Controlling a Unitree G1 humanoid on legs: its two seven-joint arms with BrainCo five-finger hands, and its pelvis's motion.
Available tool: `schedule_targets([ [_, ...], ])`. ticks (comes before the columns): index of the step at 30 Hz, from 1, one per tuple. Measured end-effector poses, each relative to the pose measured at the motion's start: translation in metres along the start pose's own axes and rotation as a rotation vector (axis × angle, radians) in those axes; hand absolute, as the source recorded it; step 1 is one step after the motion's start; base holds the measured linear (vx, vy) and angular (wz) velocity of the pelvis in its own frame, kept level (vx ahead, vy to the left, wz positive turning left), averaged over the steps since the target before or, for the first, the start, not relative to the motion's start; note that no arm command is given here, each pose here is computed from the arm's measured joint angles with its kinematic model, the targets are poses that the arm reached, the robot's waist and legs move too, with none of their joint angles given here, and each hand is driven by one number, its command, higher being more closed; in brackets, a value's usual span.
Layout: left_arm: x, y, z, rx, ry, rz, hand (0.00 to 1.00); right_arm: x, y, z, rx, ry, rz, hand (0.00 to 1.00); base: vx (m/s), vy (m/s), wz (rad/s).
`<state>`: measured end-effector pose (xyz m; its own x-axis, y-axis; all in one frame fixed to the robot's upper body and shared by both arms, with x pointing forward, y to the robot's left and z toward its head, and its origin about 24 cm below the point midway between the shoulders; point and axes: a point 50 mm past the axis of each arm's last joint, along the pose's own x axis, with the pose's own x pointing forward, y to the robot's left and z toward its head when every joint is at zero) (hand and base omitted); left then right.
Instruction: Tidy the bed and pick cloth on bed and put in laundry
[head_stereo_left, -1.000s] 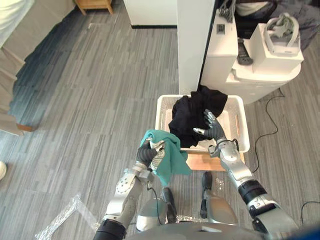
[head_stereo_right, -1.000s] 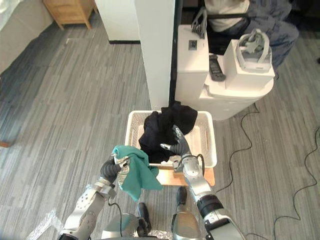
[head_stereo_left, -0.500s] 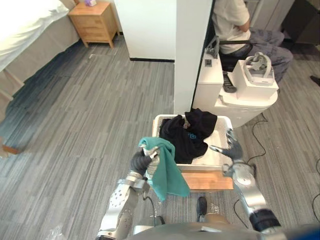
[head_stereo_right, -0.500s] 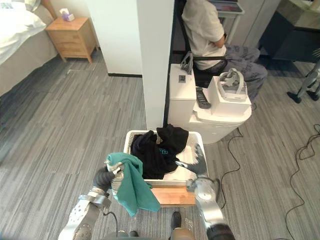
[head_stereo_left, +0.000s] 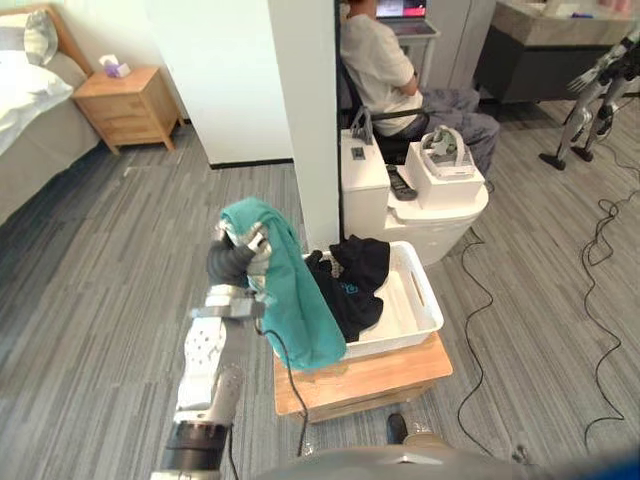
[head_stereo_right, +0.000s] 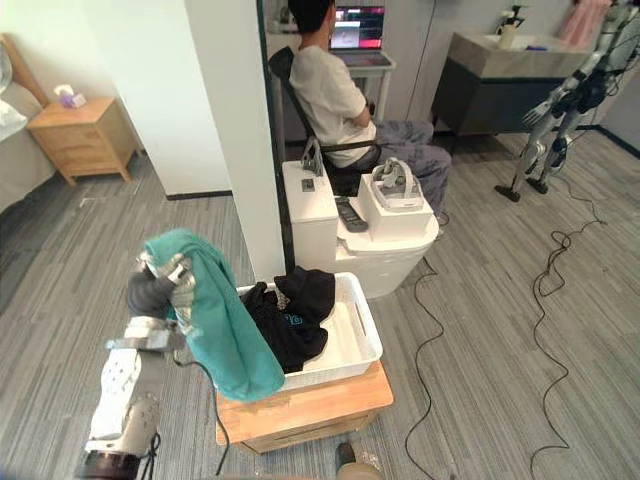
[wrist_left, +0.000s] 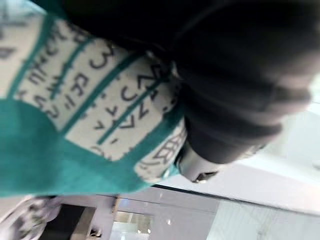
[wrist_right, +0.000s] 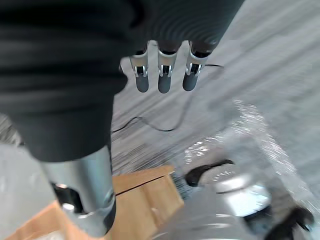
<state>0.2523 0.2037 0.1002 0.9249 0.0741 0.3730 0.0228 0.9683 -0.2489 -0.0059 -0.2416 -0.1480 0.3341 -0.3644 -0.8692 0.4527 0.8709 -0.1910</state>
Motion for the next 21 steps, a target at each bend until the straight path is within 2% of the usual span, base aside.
schedule_targets([
  [5, 0.030, -0.009, 0.020, 0.028, -0.074, -0.033, 1.00, -0.006, -0.012, -0.018, 0.050, 0.030, 0.015, 0.00, -0.03, -0.035, -0.31],
  [11, 0.050, -0.016, 0.025, 0.180, -0.083, -0.077, 1.00, -0.012, -0.012, -0.032, 0.134, 0.042, 0.053, 0.00, -0.01, -0.017, -0.22],
  [21, 0.037, -0.031, -0.035, 0.315, 0.180, -0.206, 1.00, -0.011, 0.008, -0.026, 0.160, -0.006, 0.143, 0.00, -0.03, -0.022, -0.21],
])
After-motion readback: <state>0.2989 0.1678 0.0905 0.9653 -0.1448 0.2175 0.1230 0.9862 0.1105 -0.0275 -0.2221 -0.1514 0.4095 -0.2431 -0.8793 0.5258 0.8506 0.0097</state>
